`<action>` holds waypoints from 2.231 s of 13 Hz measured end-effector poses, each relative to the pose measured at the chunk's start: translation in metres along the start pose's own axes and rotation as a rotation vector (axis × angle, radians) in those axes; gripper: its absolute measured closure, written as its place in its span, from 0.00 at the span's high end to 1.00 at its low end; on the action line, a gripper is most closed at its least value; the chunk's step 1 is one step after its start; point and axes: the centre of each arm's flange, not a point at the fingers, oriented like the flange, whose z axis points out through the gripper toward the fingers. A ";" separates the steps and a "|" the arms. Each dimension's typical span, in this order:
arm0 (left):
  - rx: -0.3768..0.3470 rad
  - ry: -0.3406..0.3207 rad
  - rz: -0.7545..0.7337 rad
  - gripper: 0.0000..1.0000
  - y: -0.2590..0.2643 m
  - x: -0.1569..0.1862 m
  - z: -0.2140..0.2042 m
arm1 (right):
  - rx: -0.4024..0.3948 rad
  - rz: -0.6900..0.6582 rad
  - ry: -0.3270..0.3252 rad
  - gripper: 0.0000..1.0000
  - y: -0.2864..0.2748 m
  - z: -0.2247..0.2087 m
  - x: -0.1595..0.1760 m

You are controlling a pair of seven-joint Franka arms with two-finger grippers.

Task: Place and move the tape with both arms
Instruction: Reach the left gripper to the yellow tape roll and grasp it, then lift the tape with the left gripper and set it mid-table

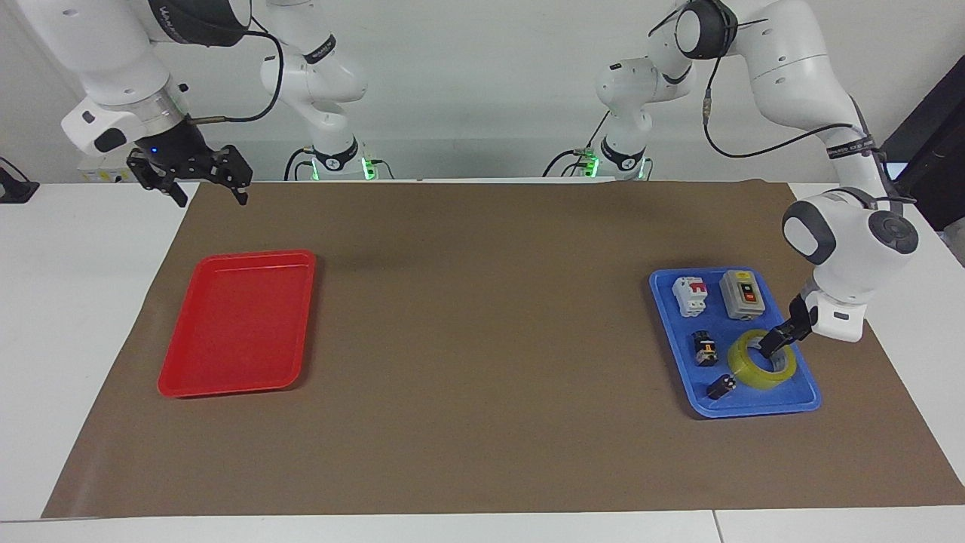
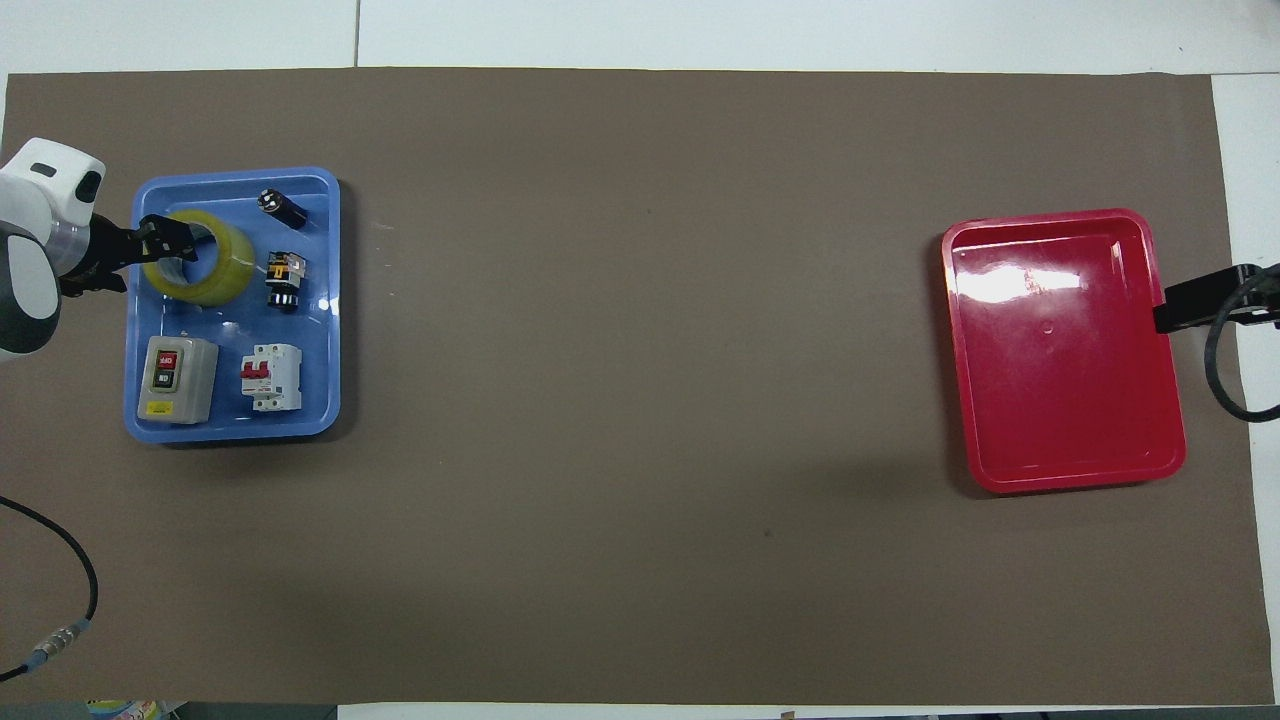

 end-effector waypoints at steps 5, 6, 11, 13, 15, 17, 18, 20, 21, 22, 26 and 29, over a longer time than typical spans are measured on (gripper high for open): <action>0.000 -0.008 -0.008 1.00 0.002 -0.007 0.009 | 0.001 0.020 0.001 1.00 0.011 0.000 -0.001; 0.000 -0.007 -0.009 0.90 0.001 -0.006 0.008 | 0.001 0.020 0.001 1.00 0.011 0.000 -0.001; 0.002 -0.020 -0.006 0.23 0.002 -0.009 0.010 | 0.001 0.019 0.001 1.00 0.010 0.000 -0.001; -0.001 -0.011 0.004 0.22 0.003 -0.009 0.002 | 0.001 0.018 0.001 1.00 0.010 0.000 -0.001; -0.004 -0.006 0.052 0.22 0.001 -0.009 -0.022 | 0.001 0.017 0.001 1.00 0.009 0.000 -0.001; -0.008 -0.025 0.091 0.22 0.002 -0.018 -0.061 | 0.001 0.017 0.001 1.00 0.009 0.000 -0.001; -0.010 -0.034 0.109 0.22 0.008 -0.024 -0.081 | 0.001 0.017 0.001 1.00 0.009 0.000 -0.001; -0.016 -0.050 0.170 0.22 0.042 -0.041 -0.107 | 0.001 0.017 0.001 1.00 0.009 0.000 -0.001; -0.018 -0.056 0.217 0.22 0.071 -0.054 -0.110 | 0.001 0.017 0.001 1.00 0.009 0.000 -0.001; -0.020 -0.065 0.250 0.22 0.103 -0.069 -0.105 | 0.001 0.017 0.001 1.00 0.009 0.000 -0.001; 0.015 -0.041 0.228 0.22 0.236 -0.154 -0.069 | 0.001 0.016 0.001 1.00 0.009 0.000 -0.001; 0.058 -0.004 0.191 0.22 0.325 -0.222 -0.046 | 0.001 0.016 0.001 1.00 0.009 0.000 -0.001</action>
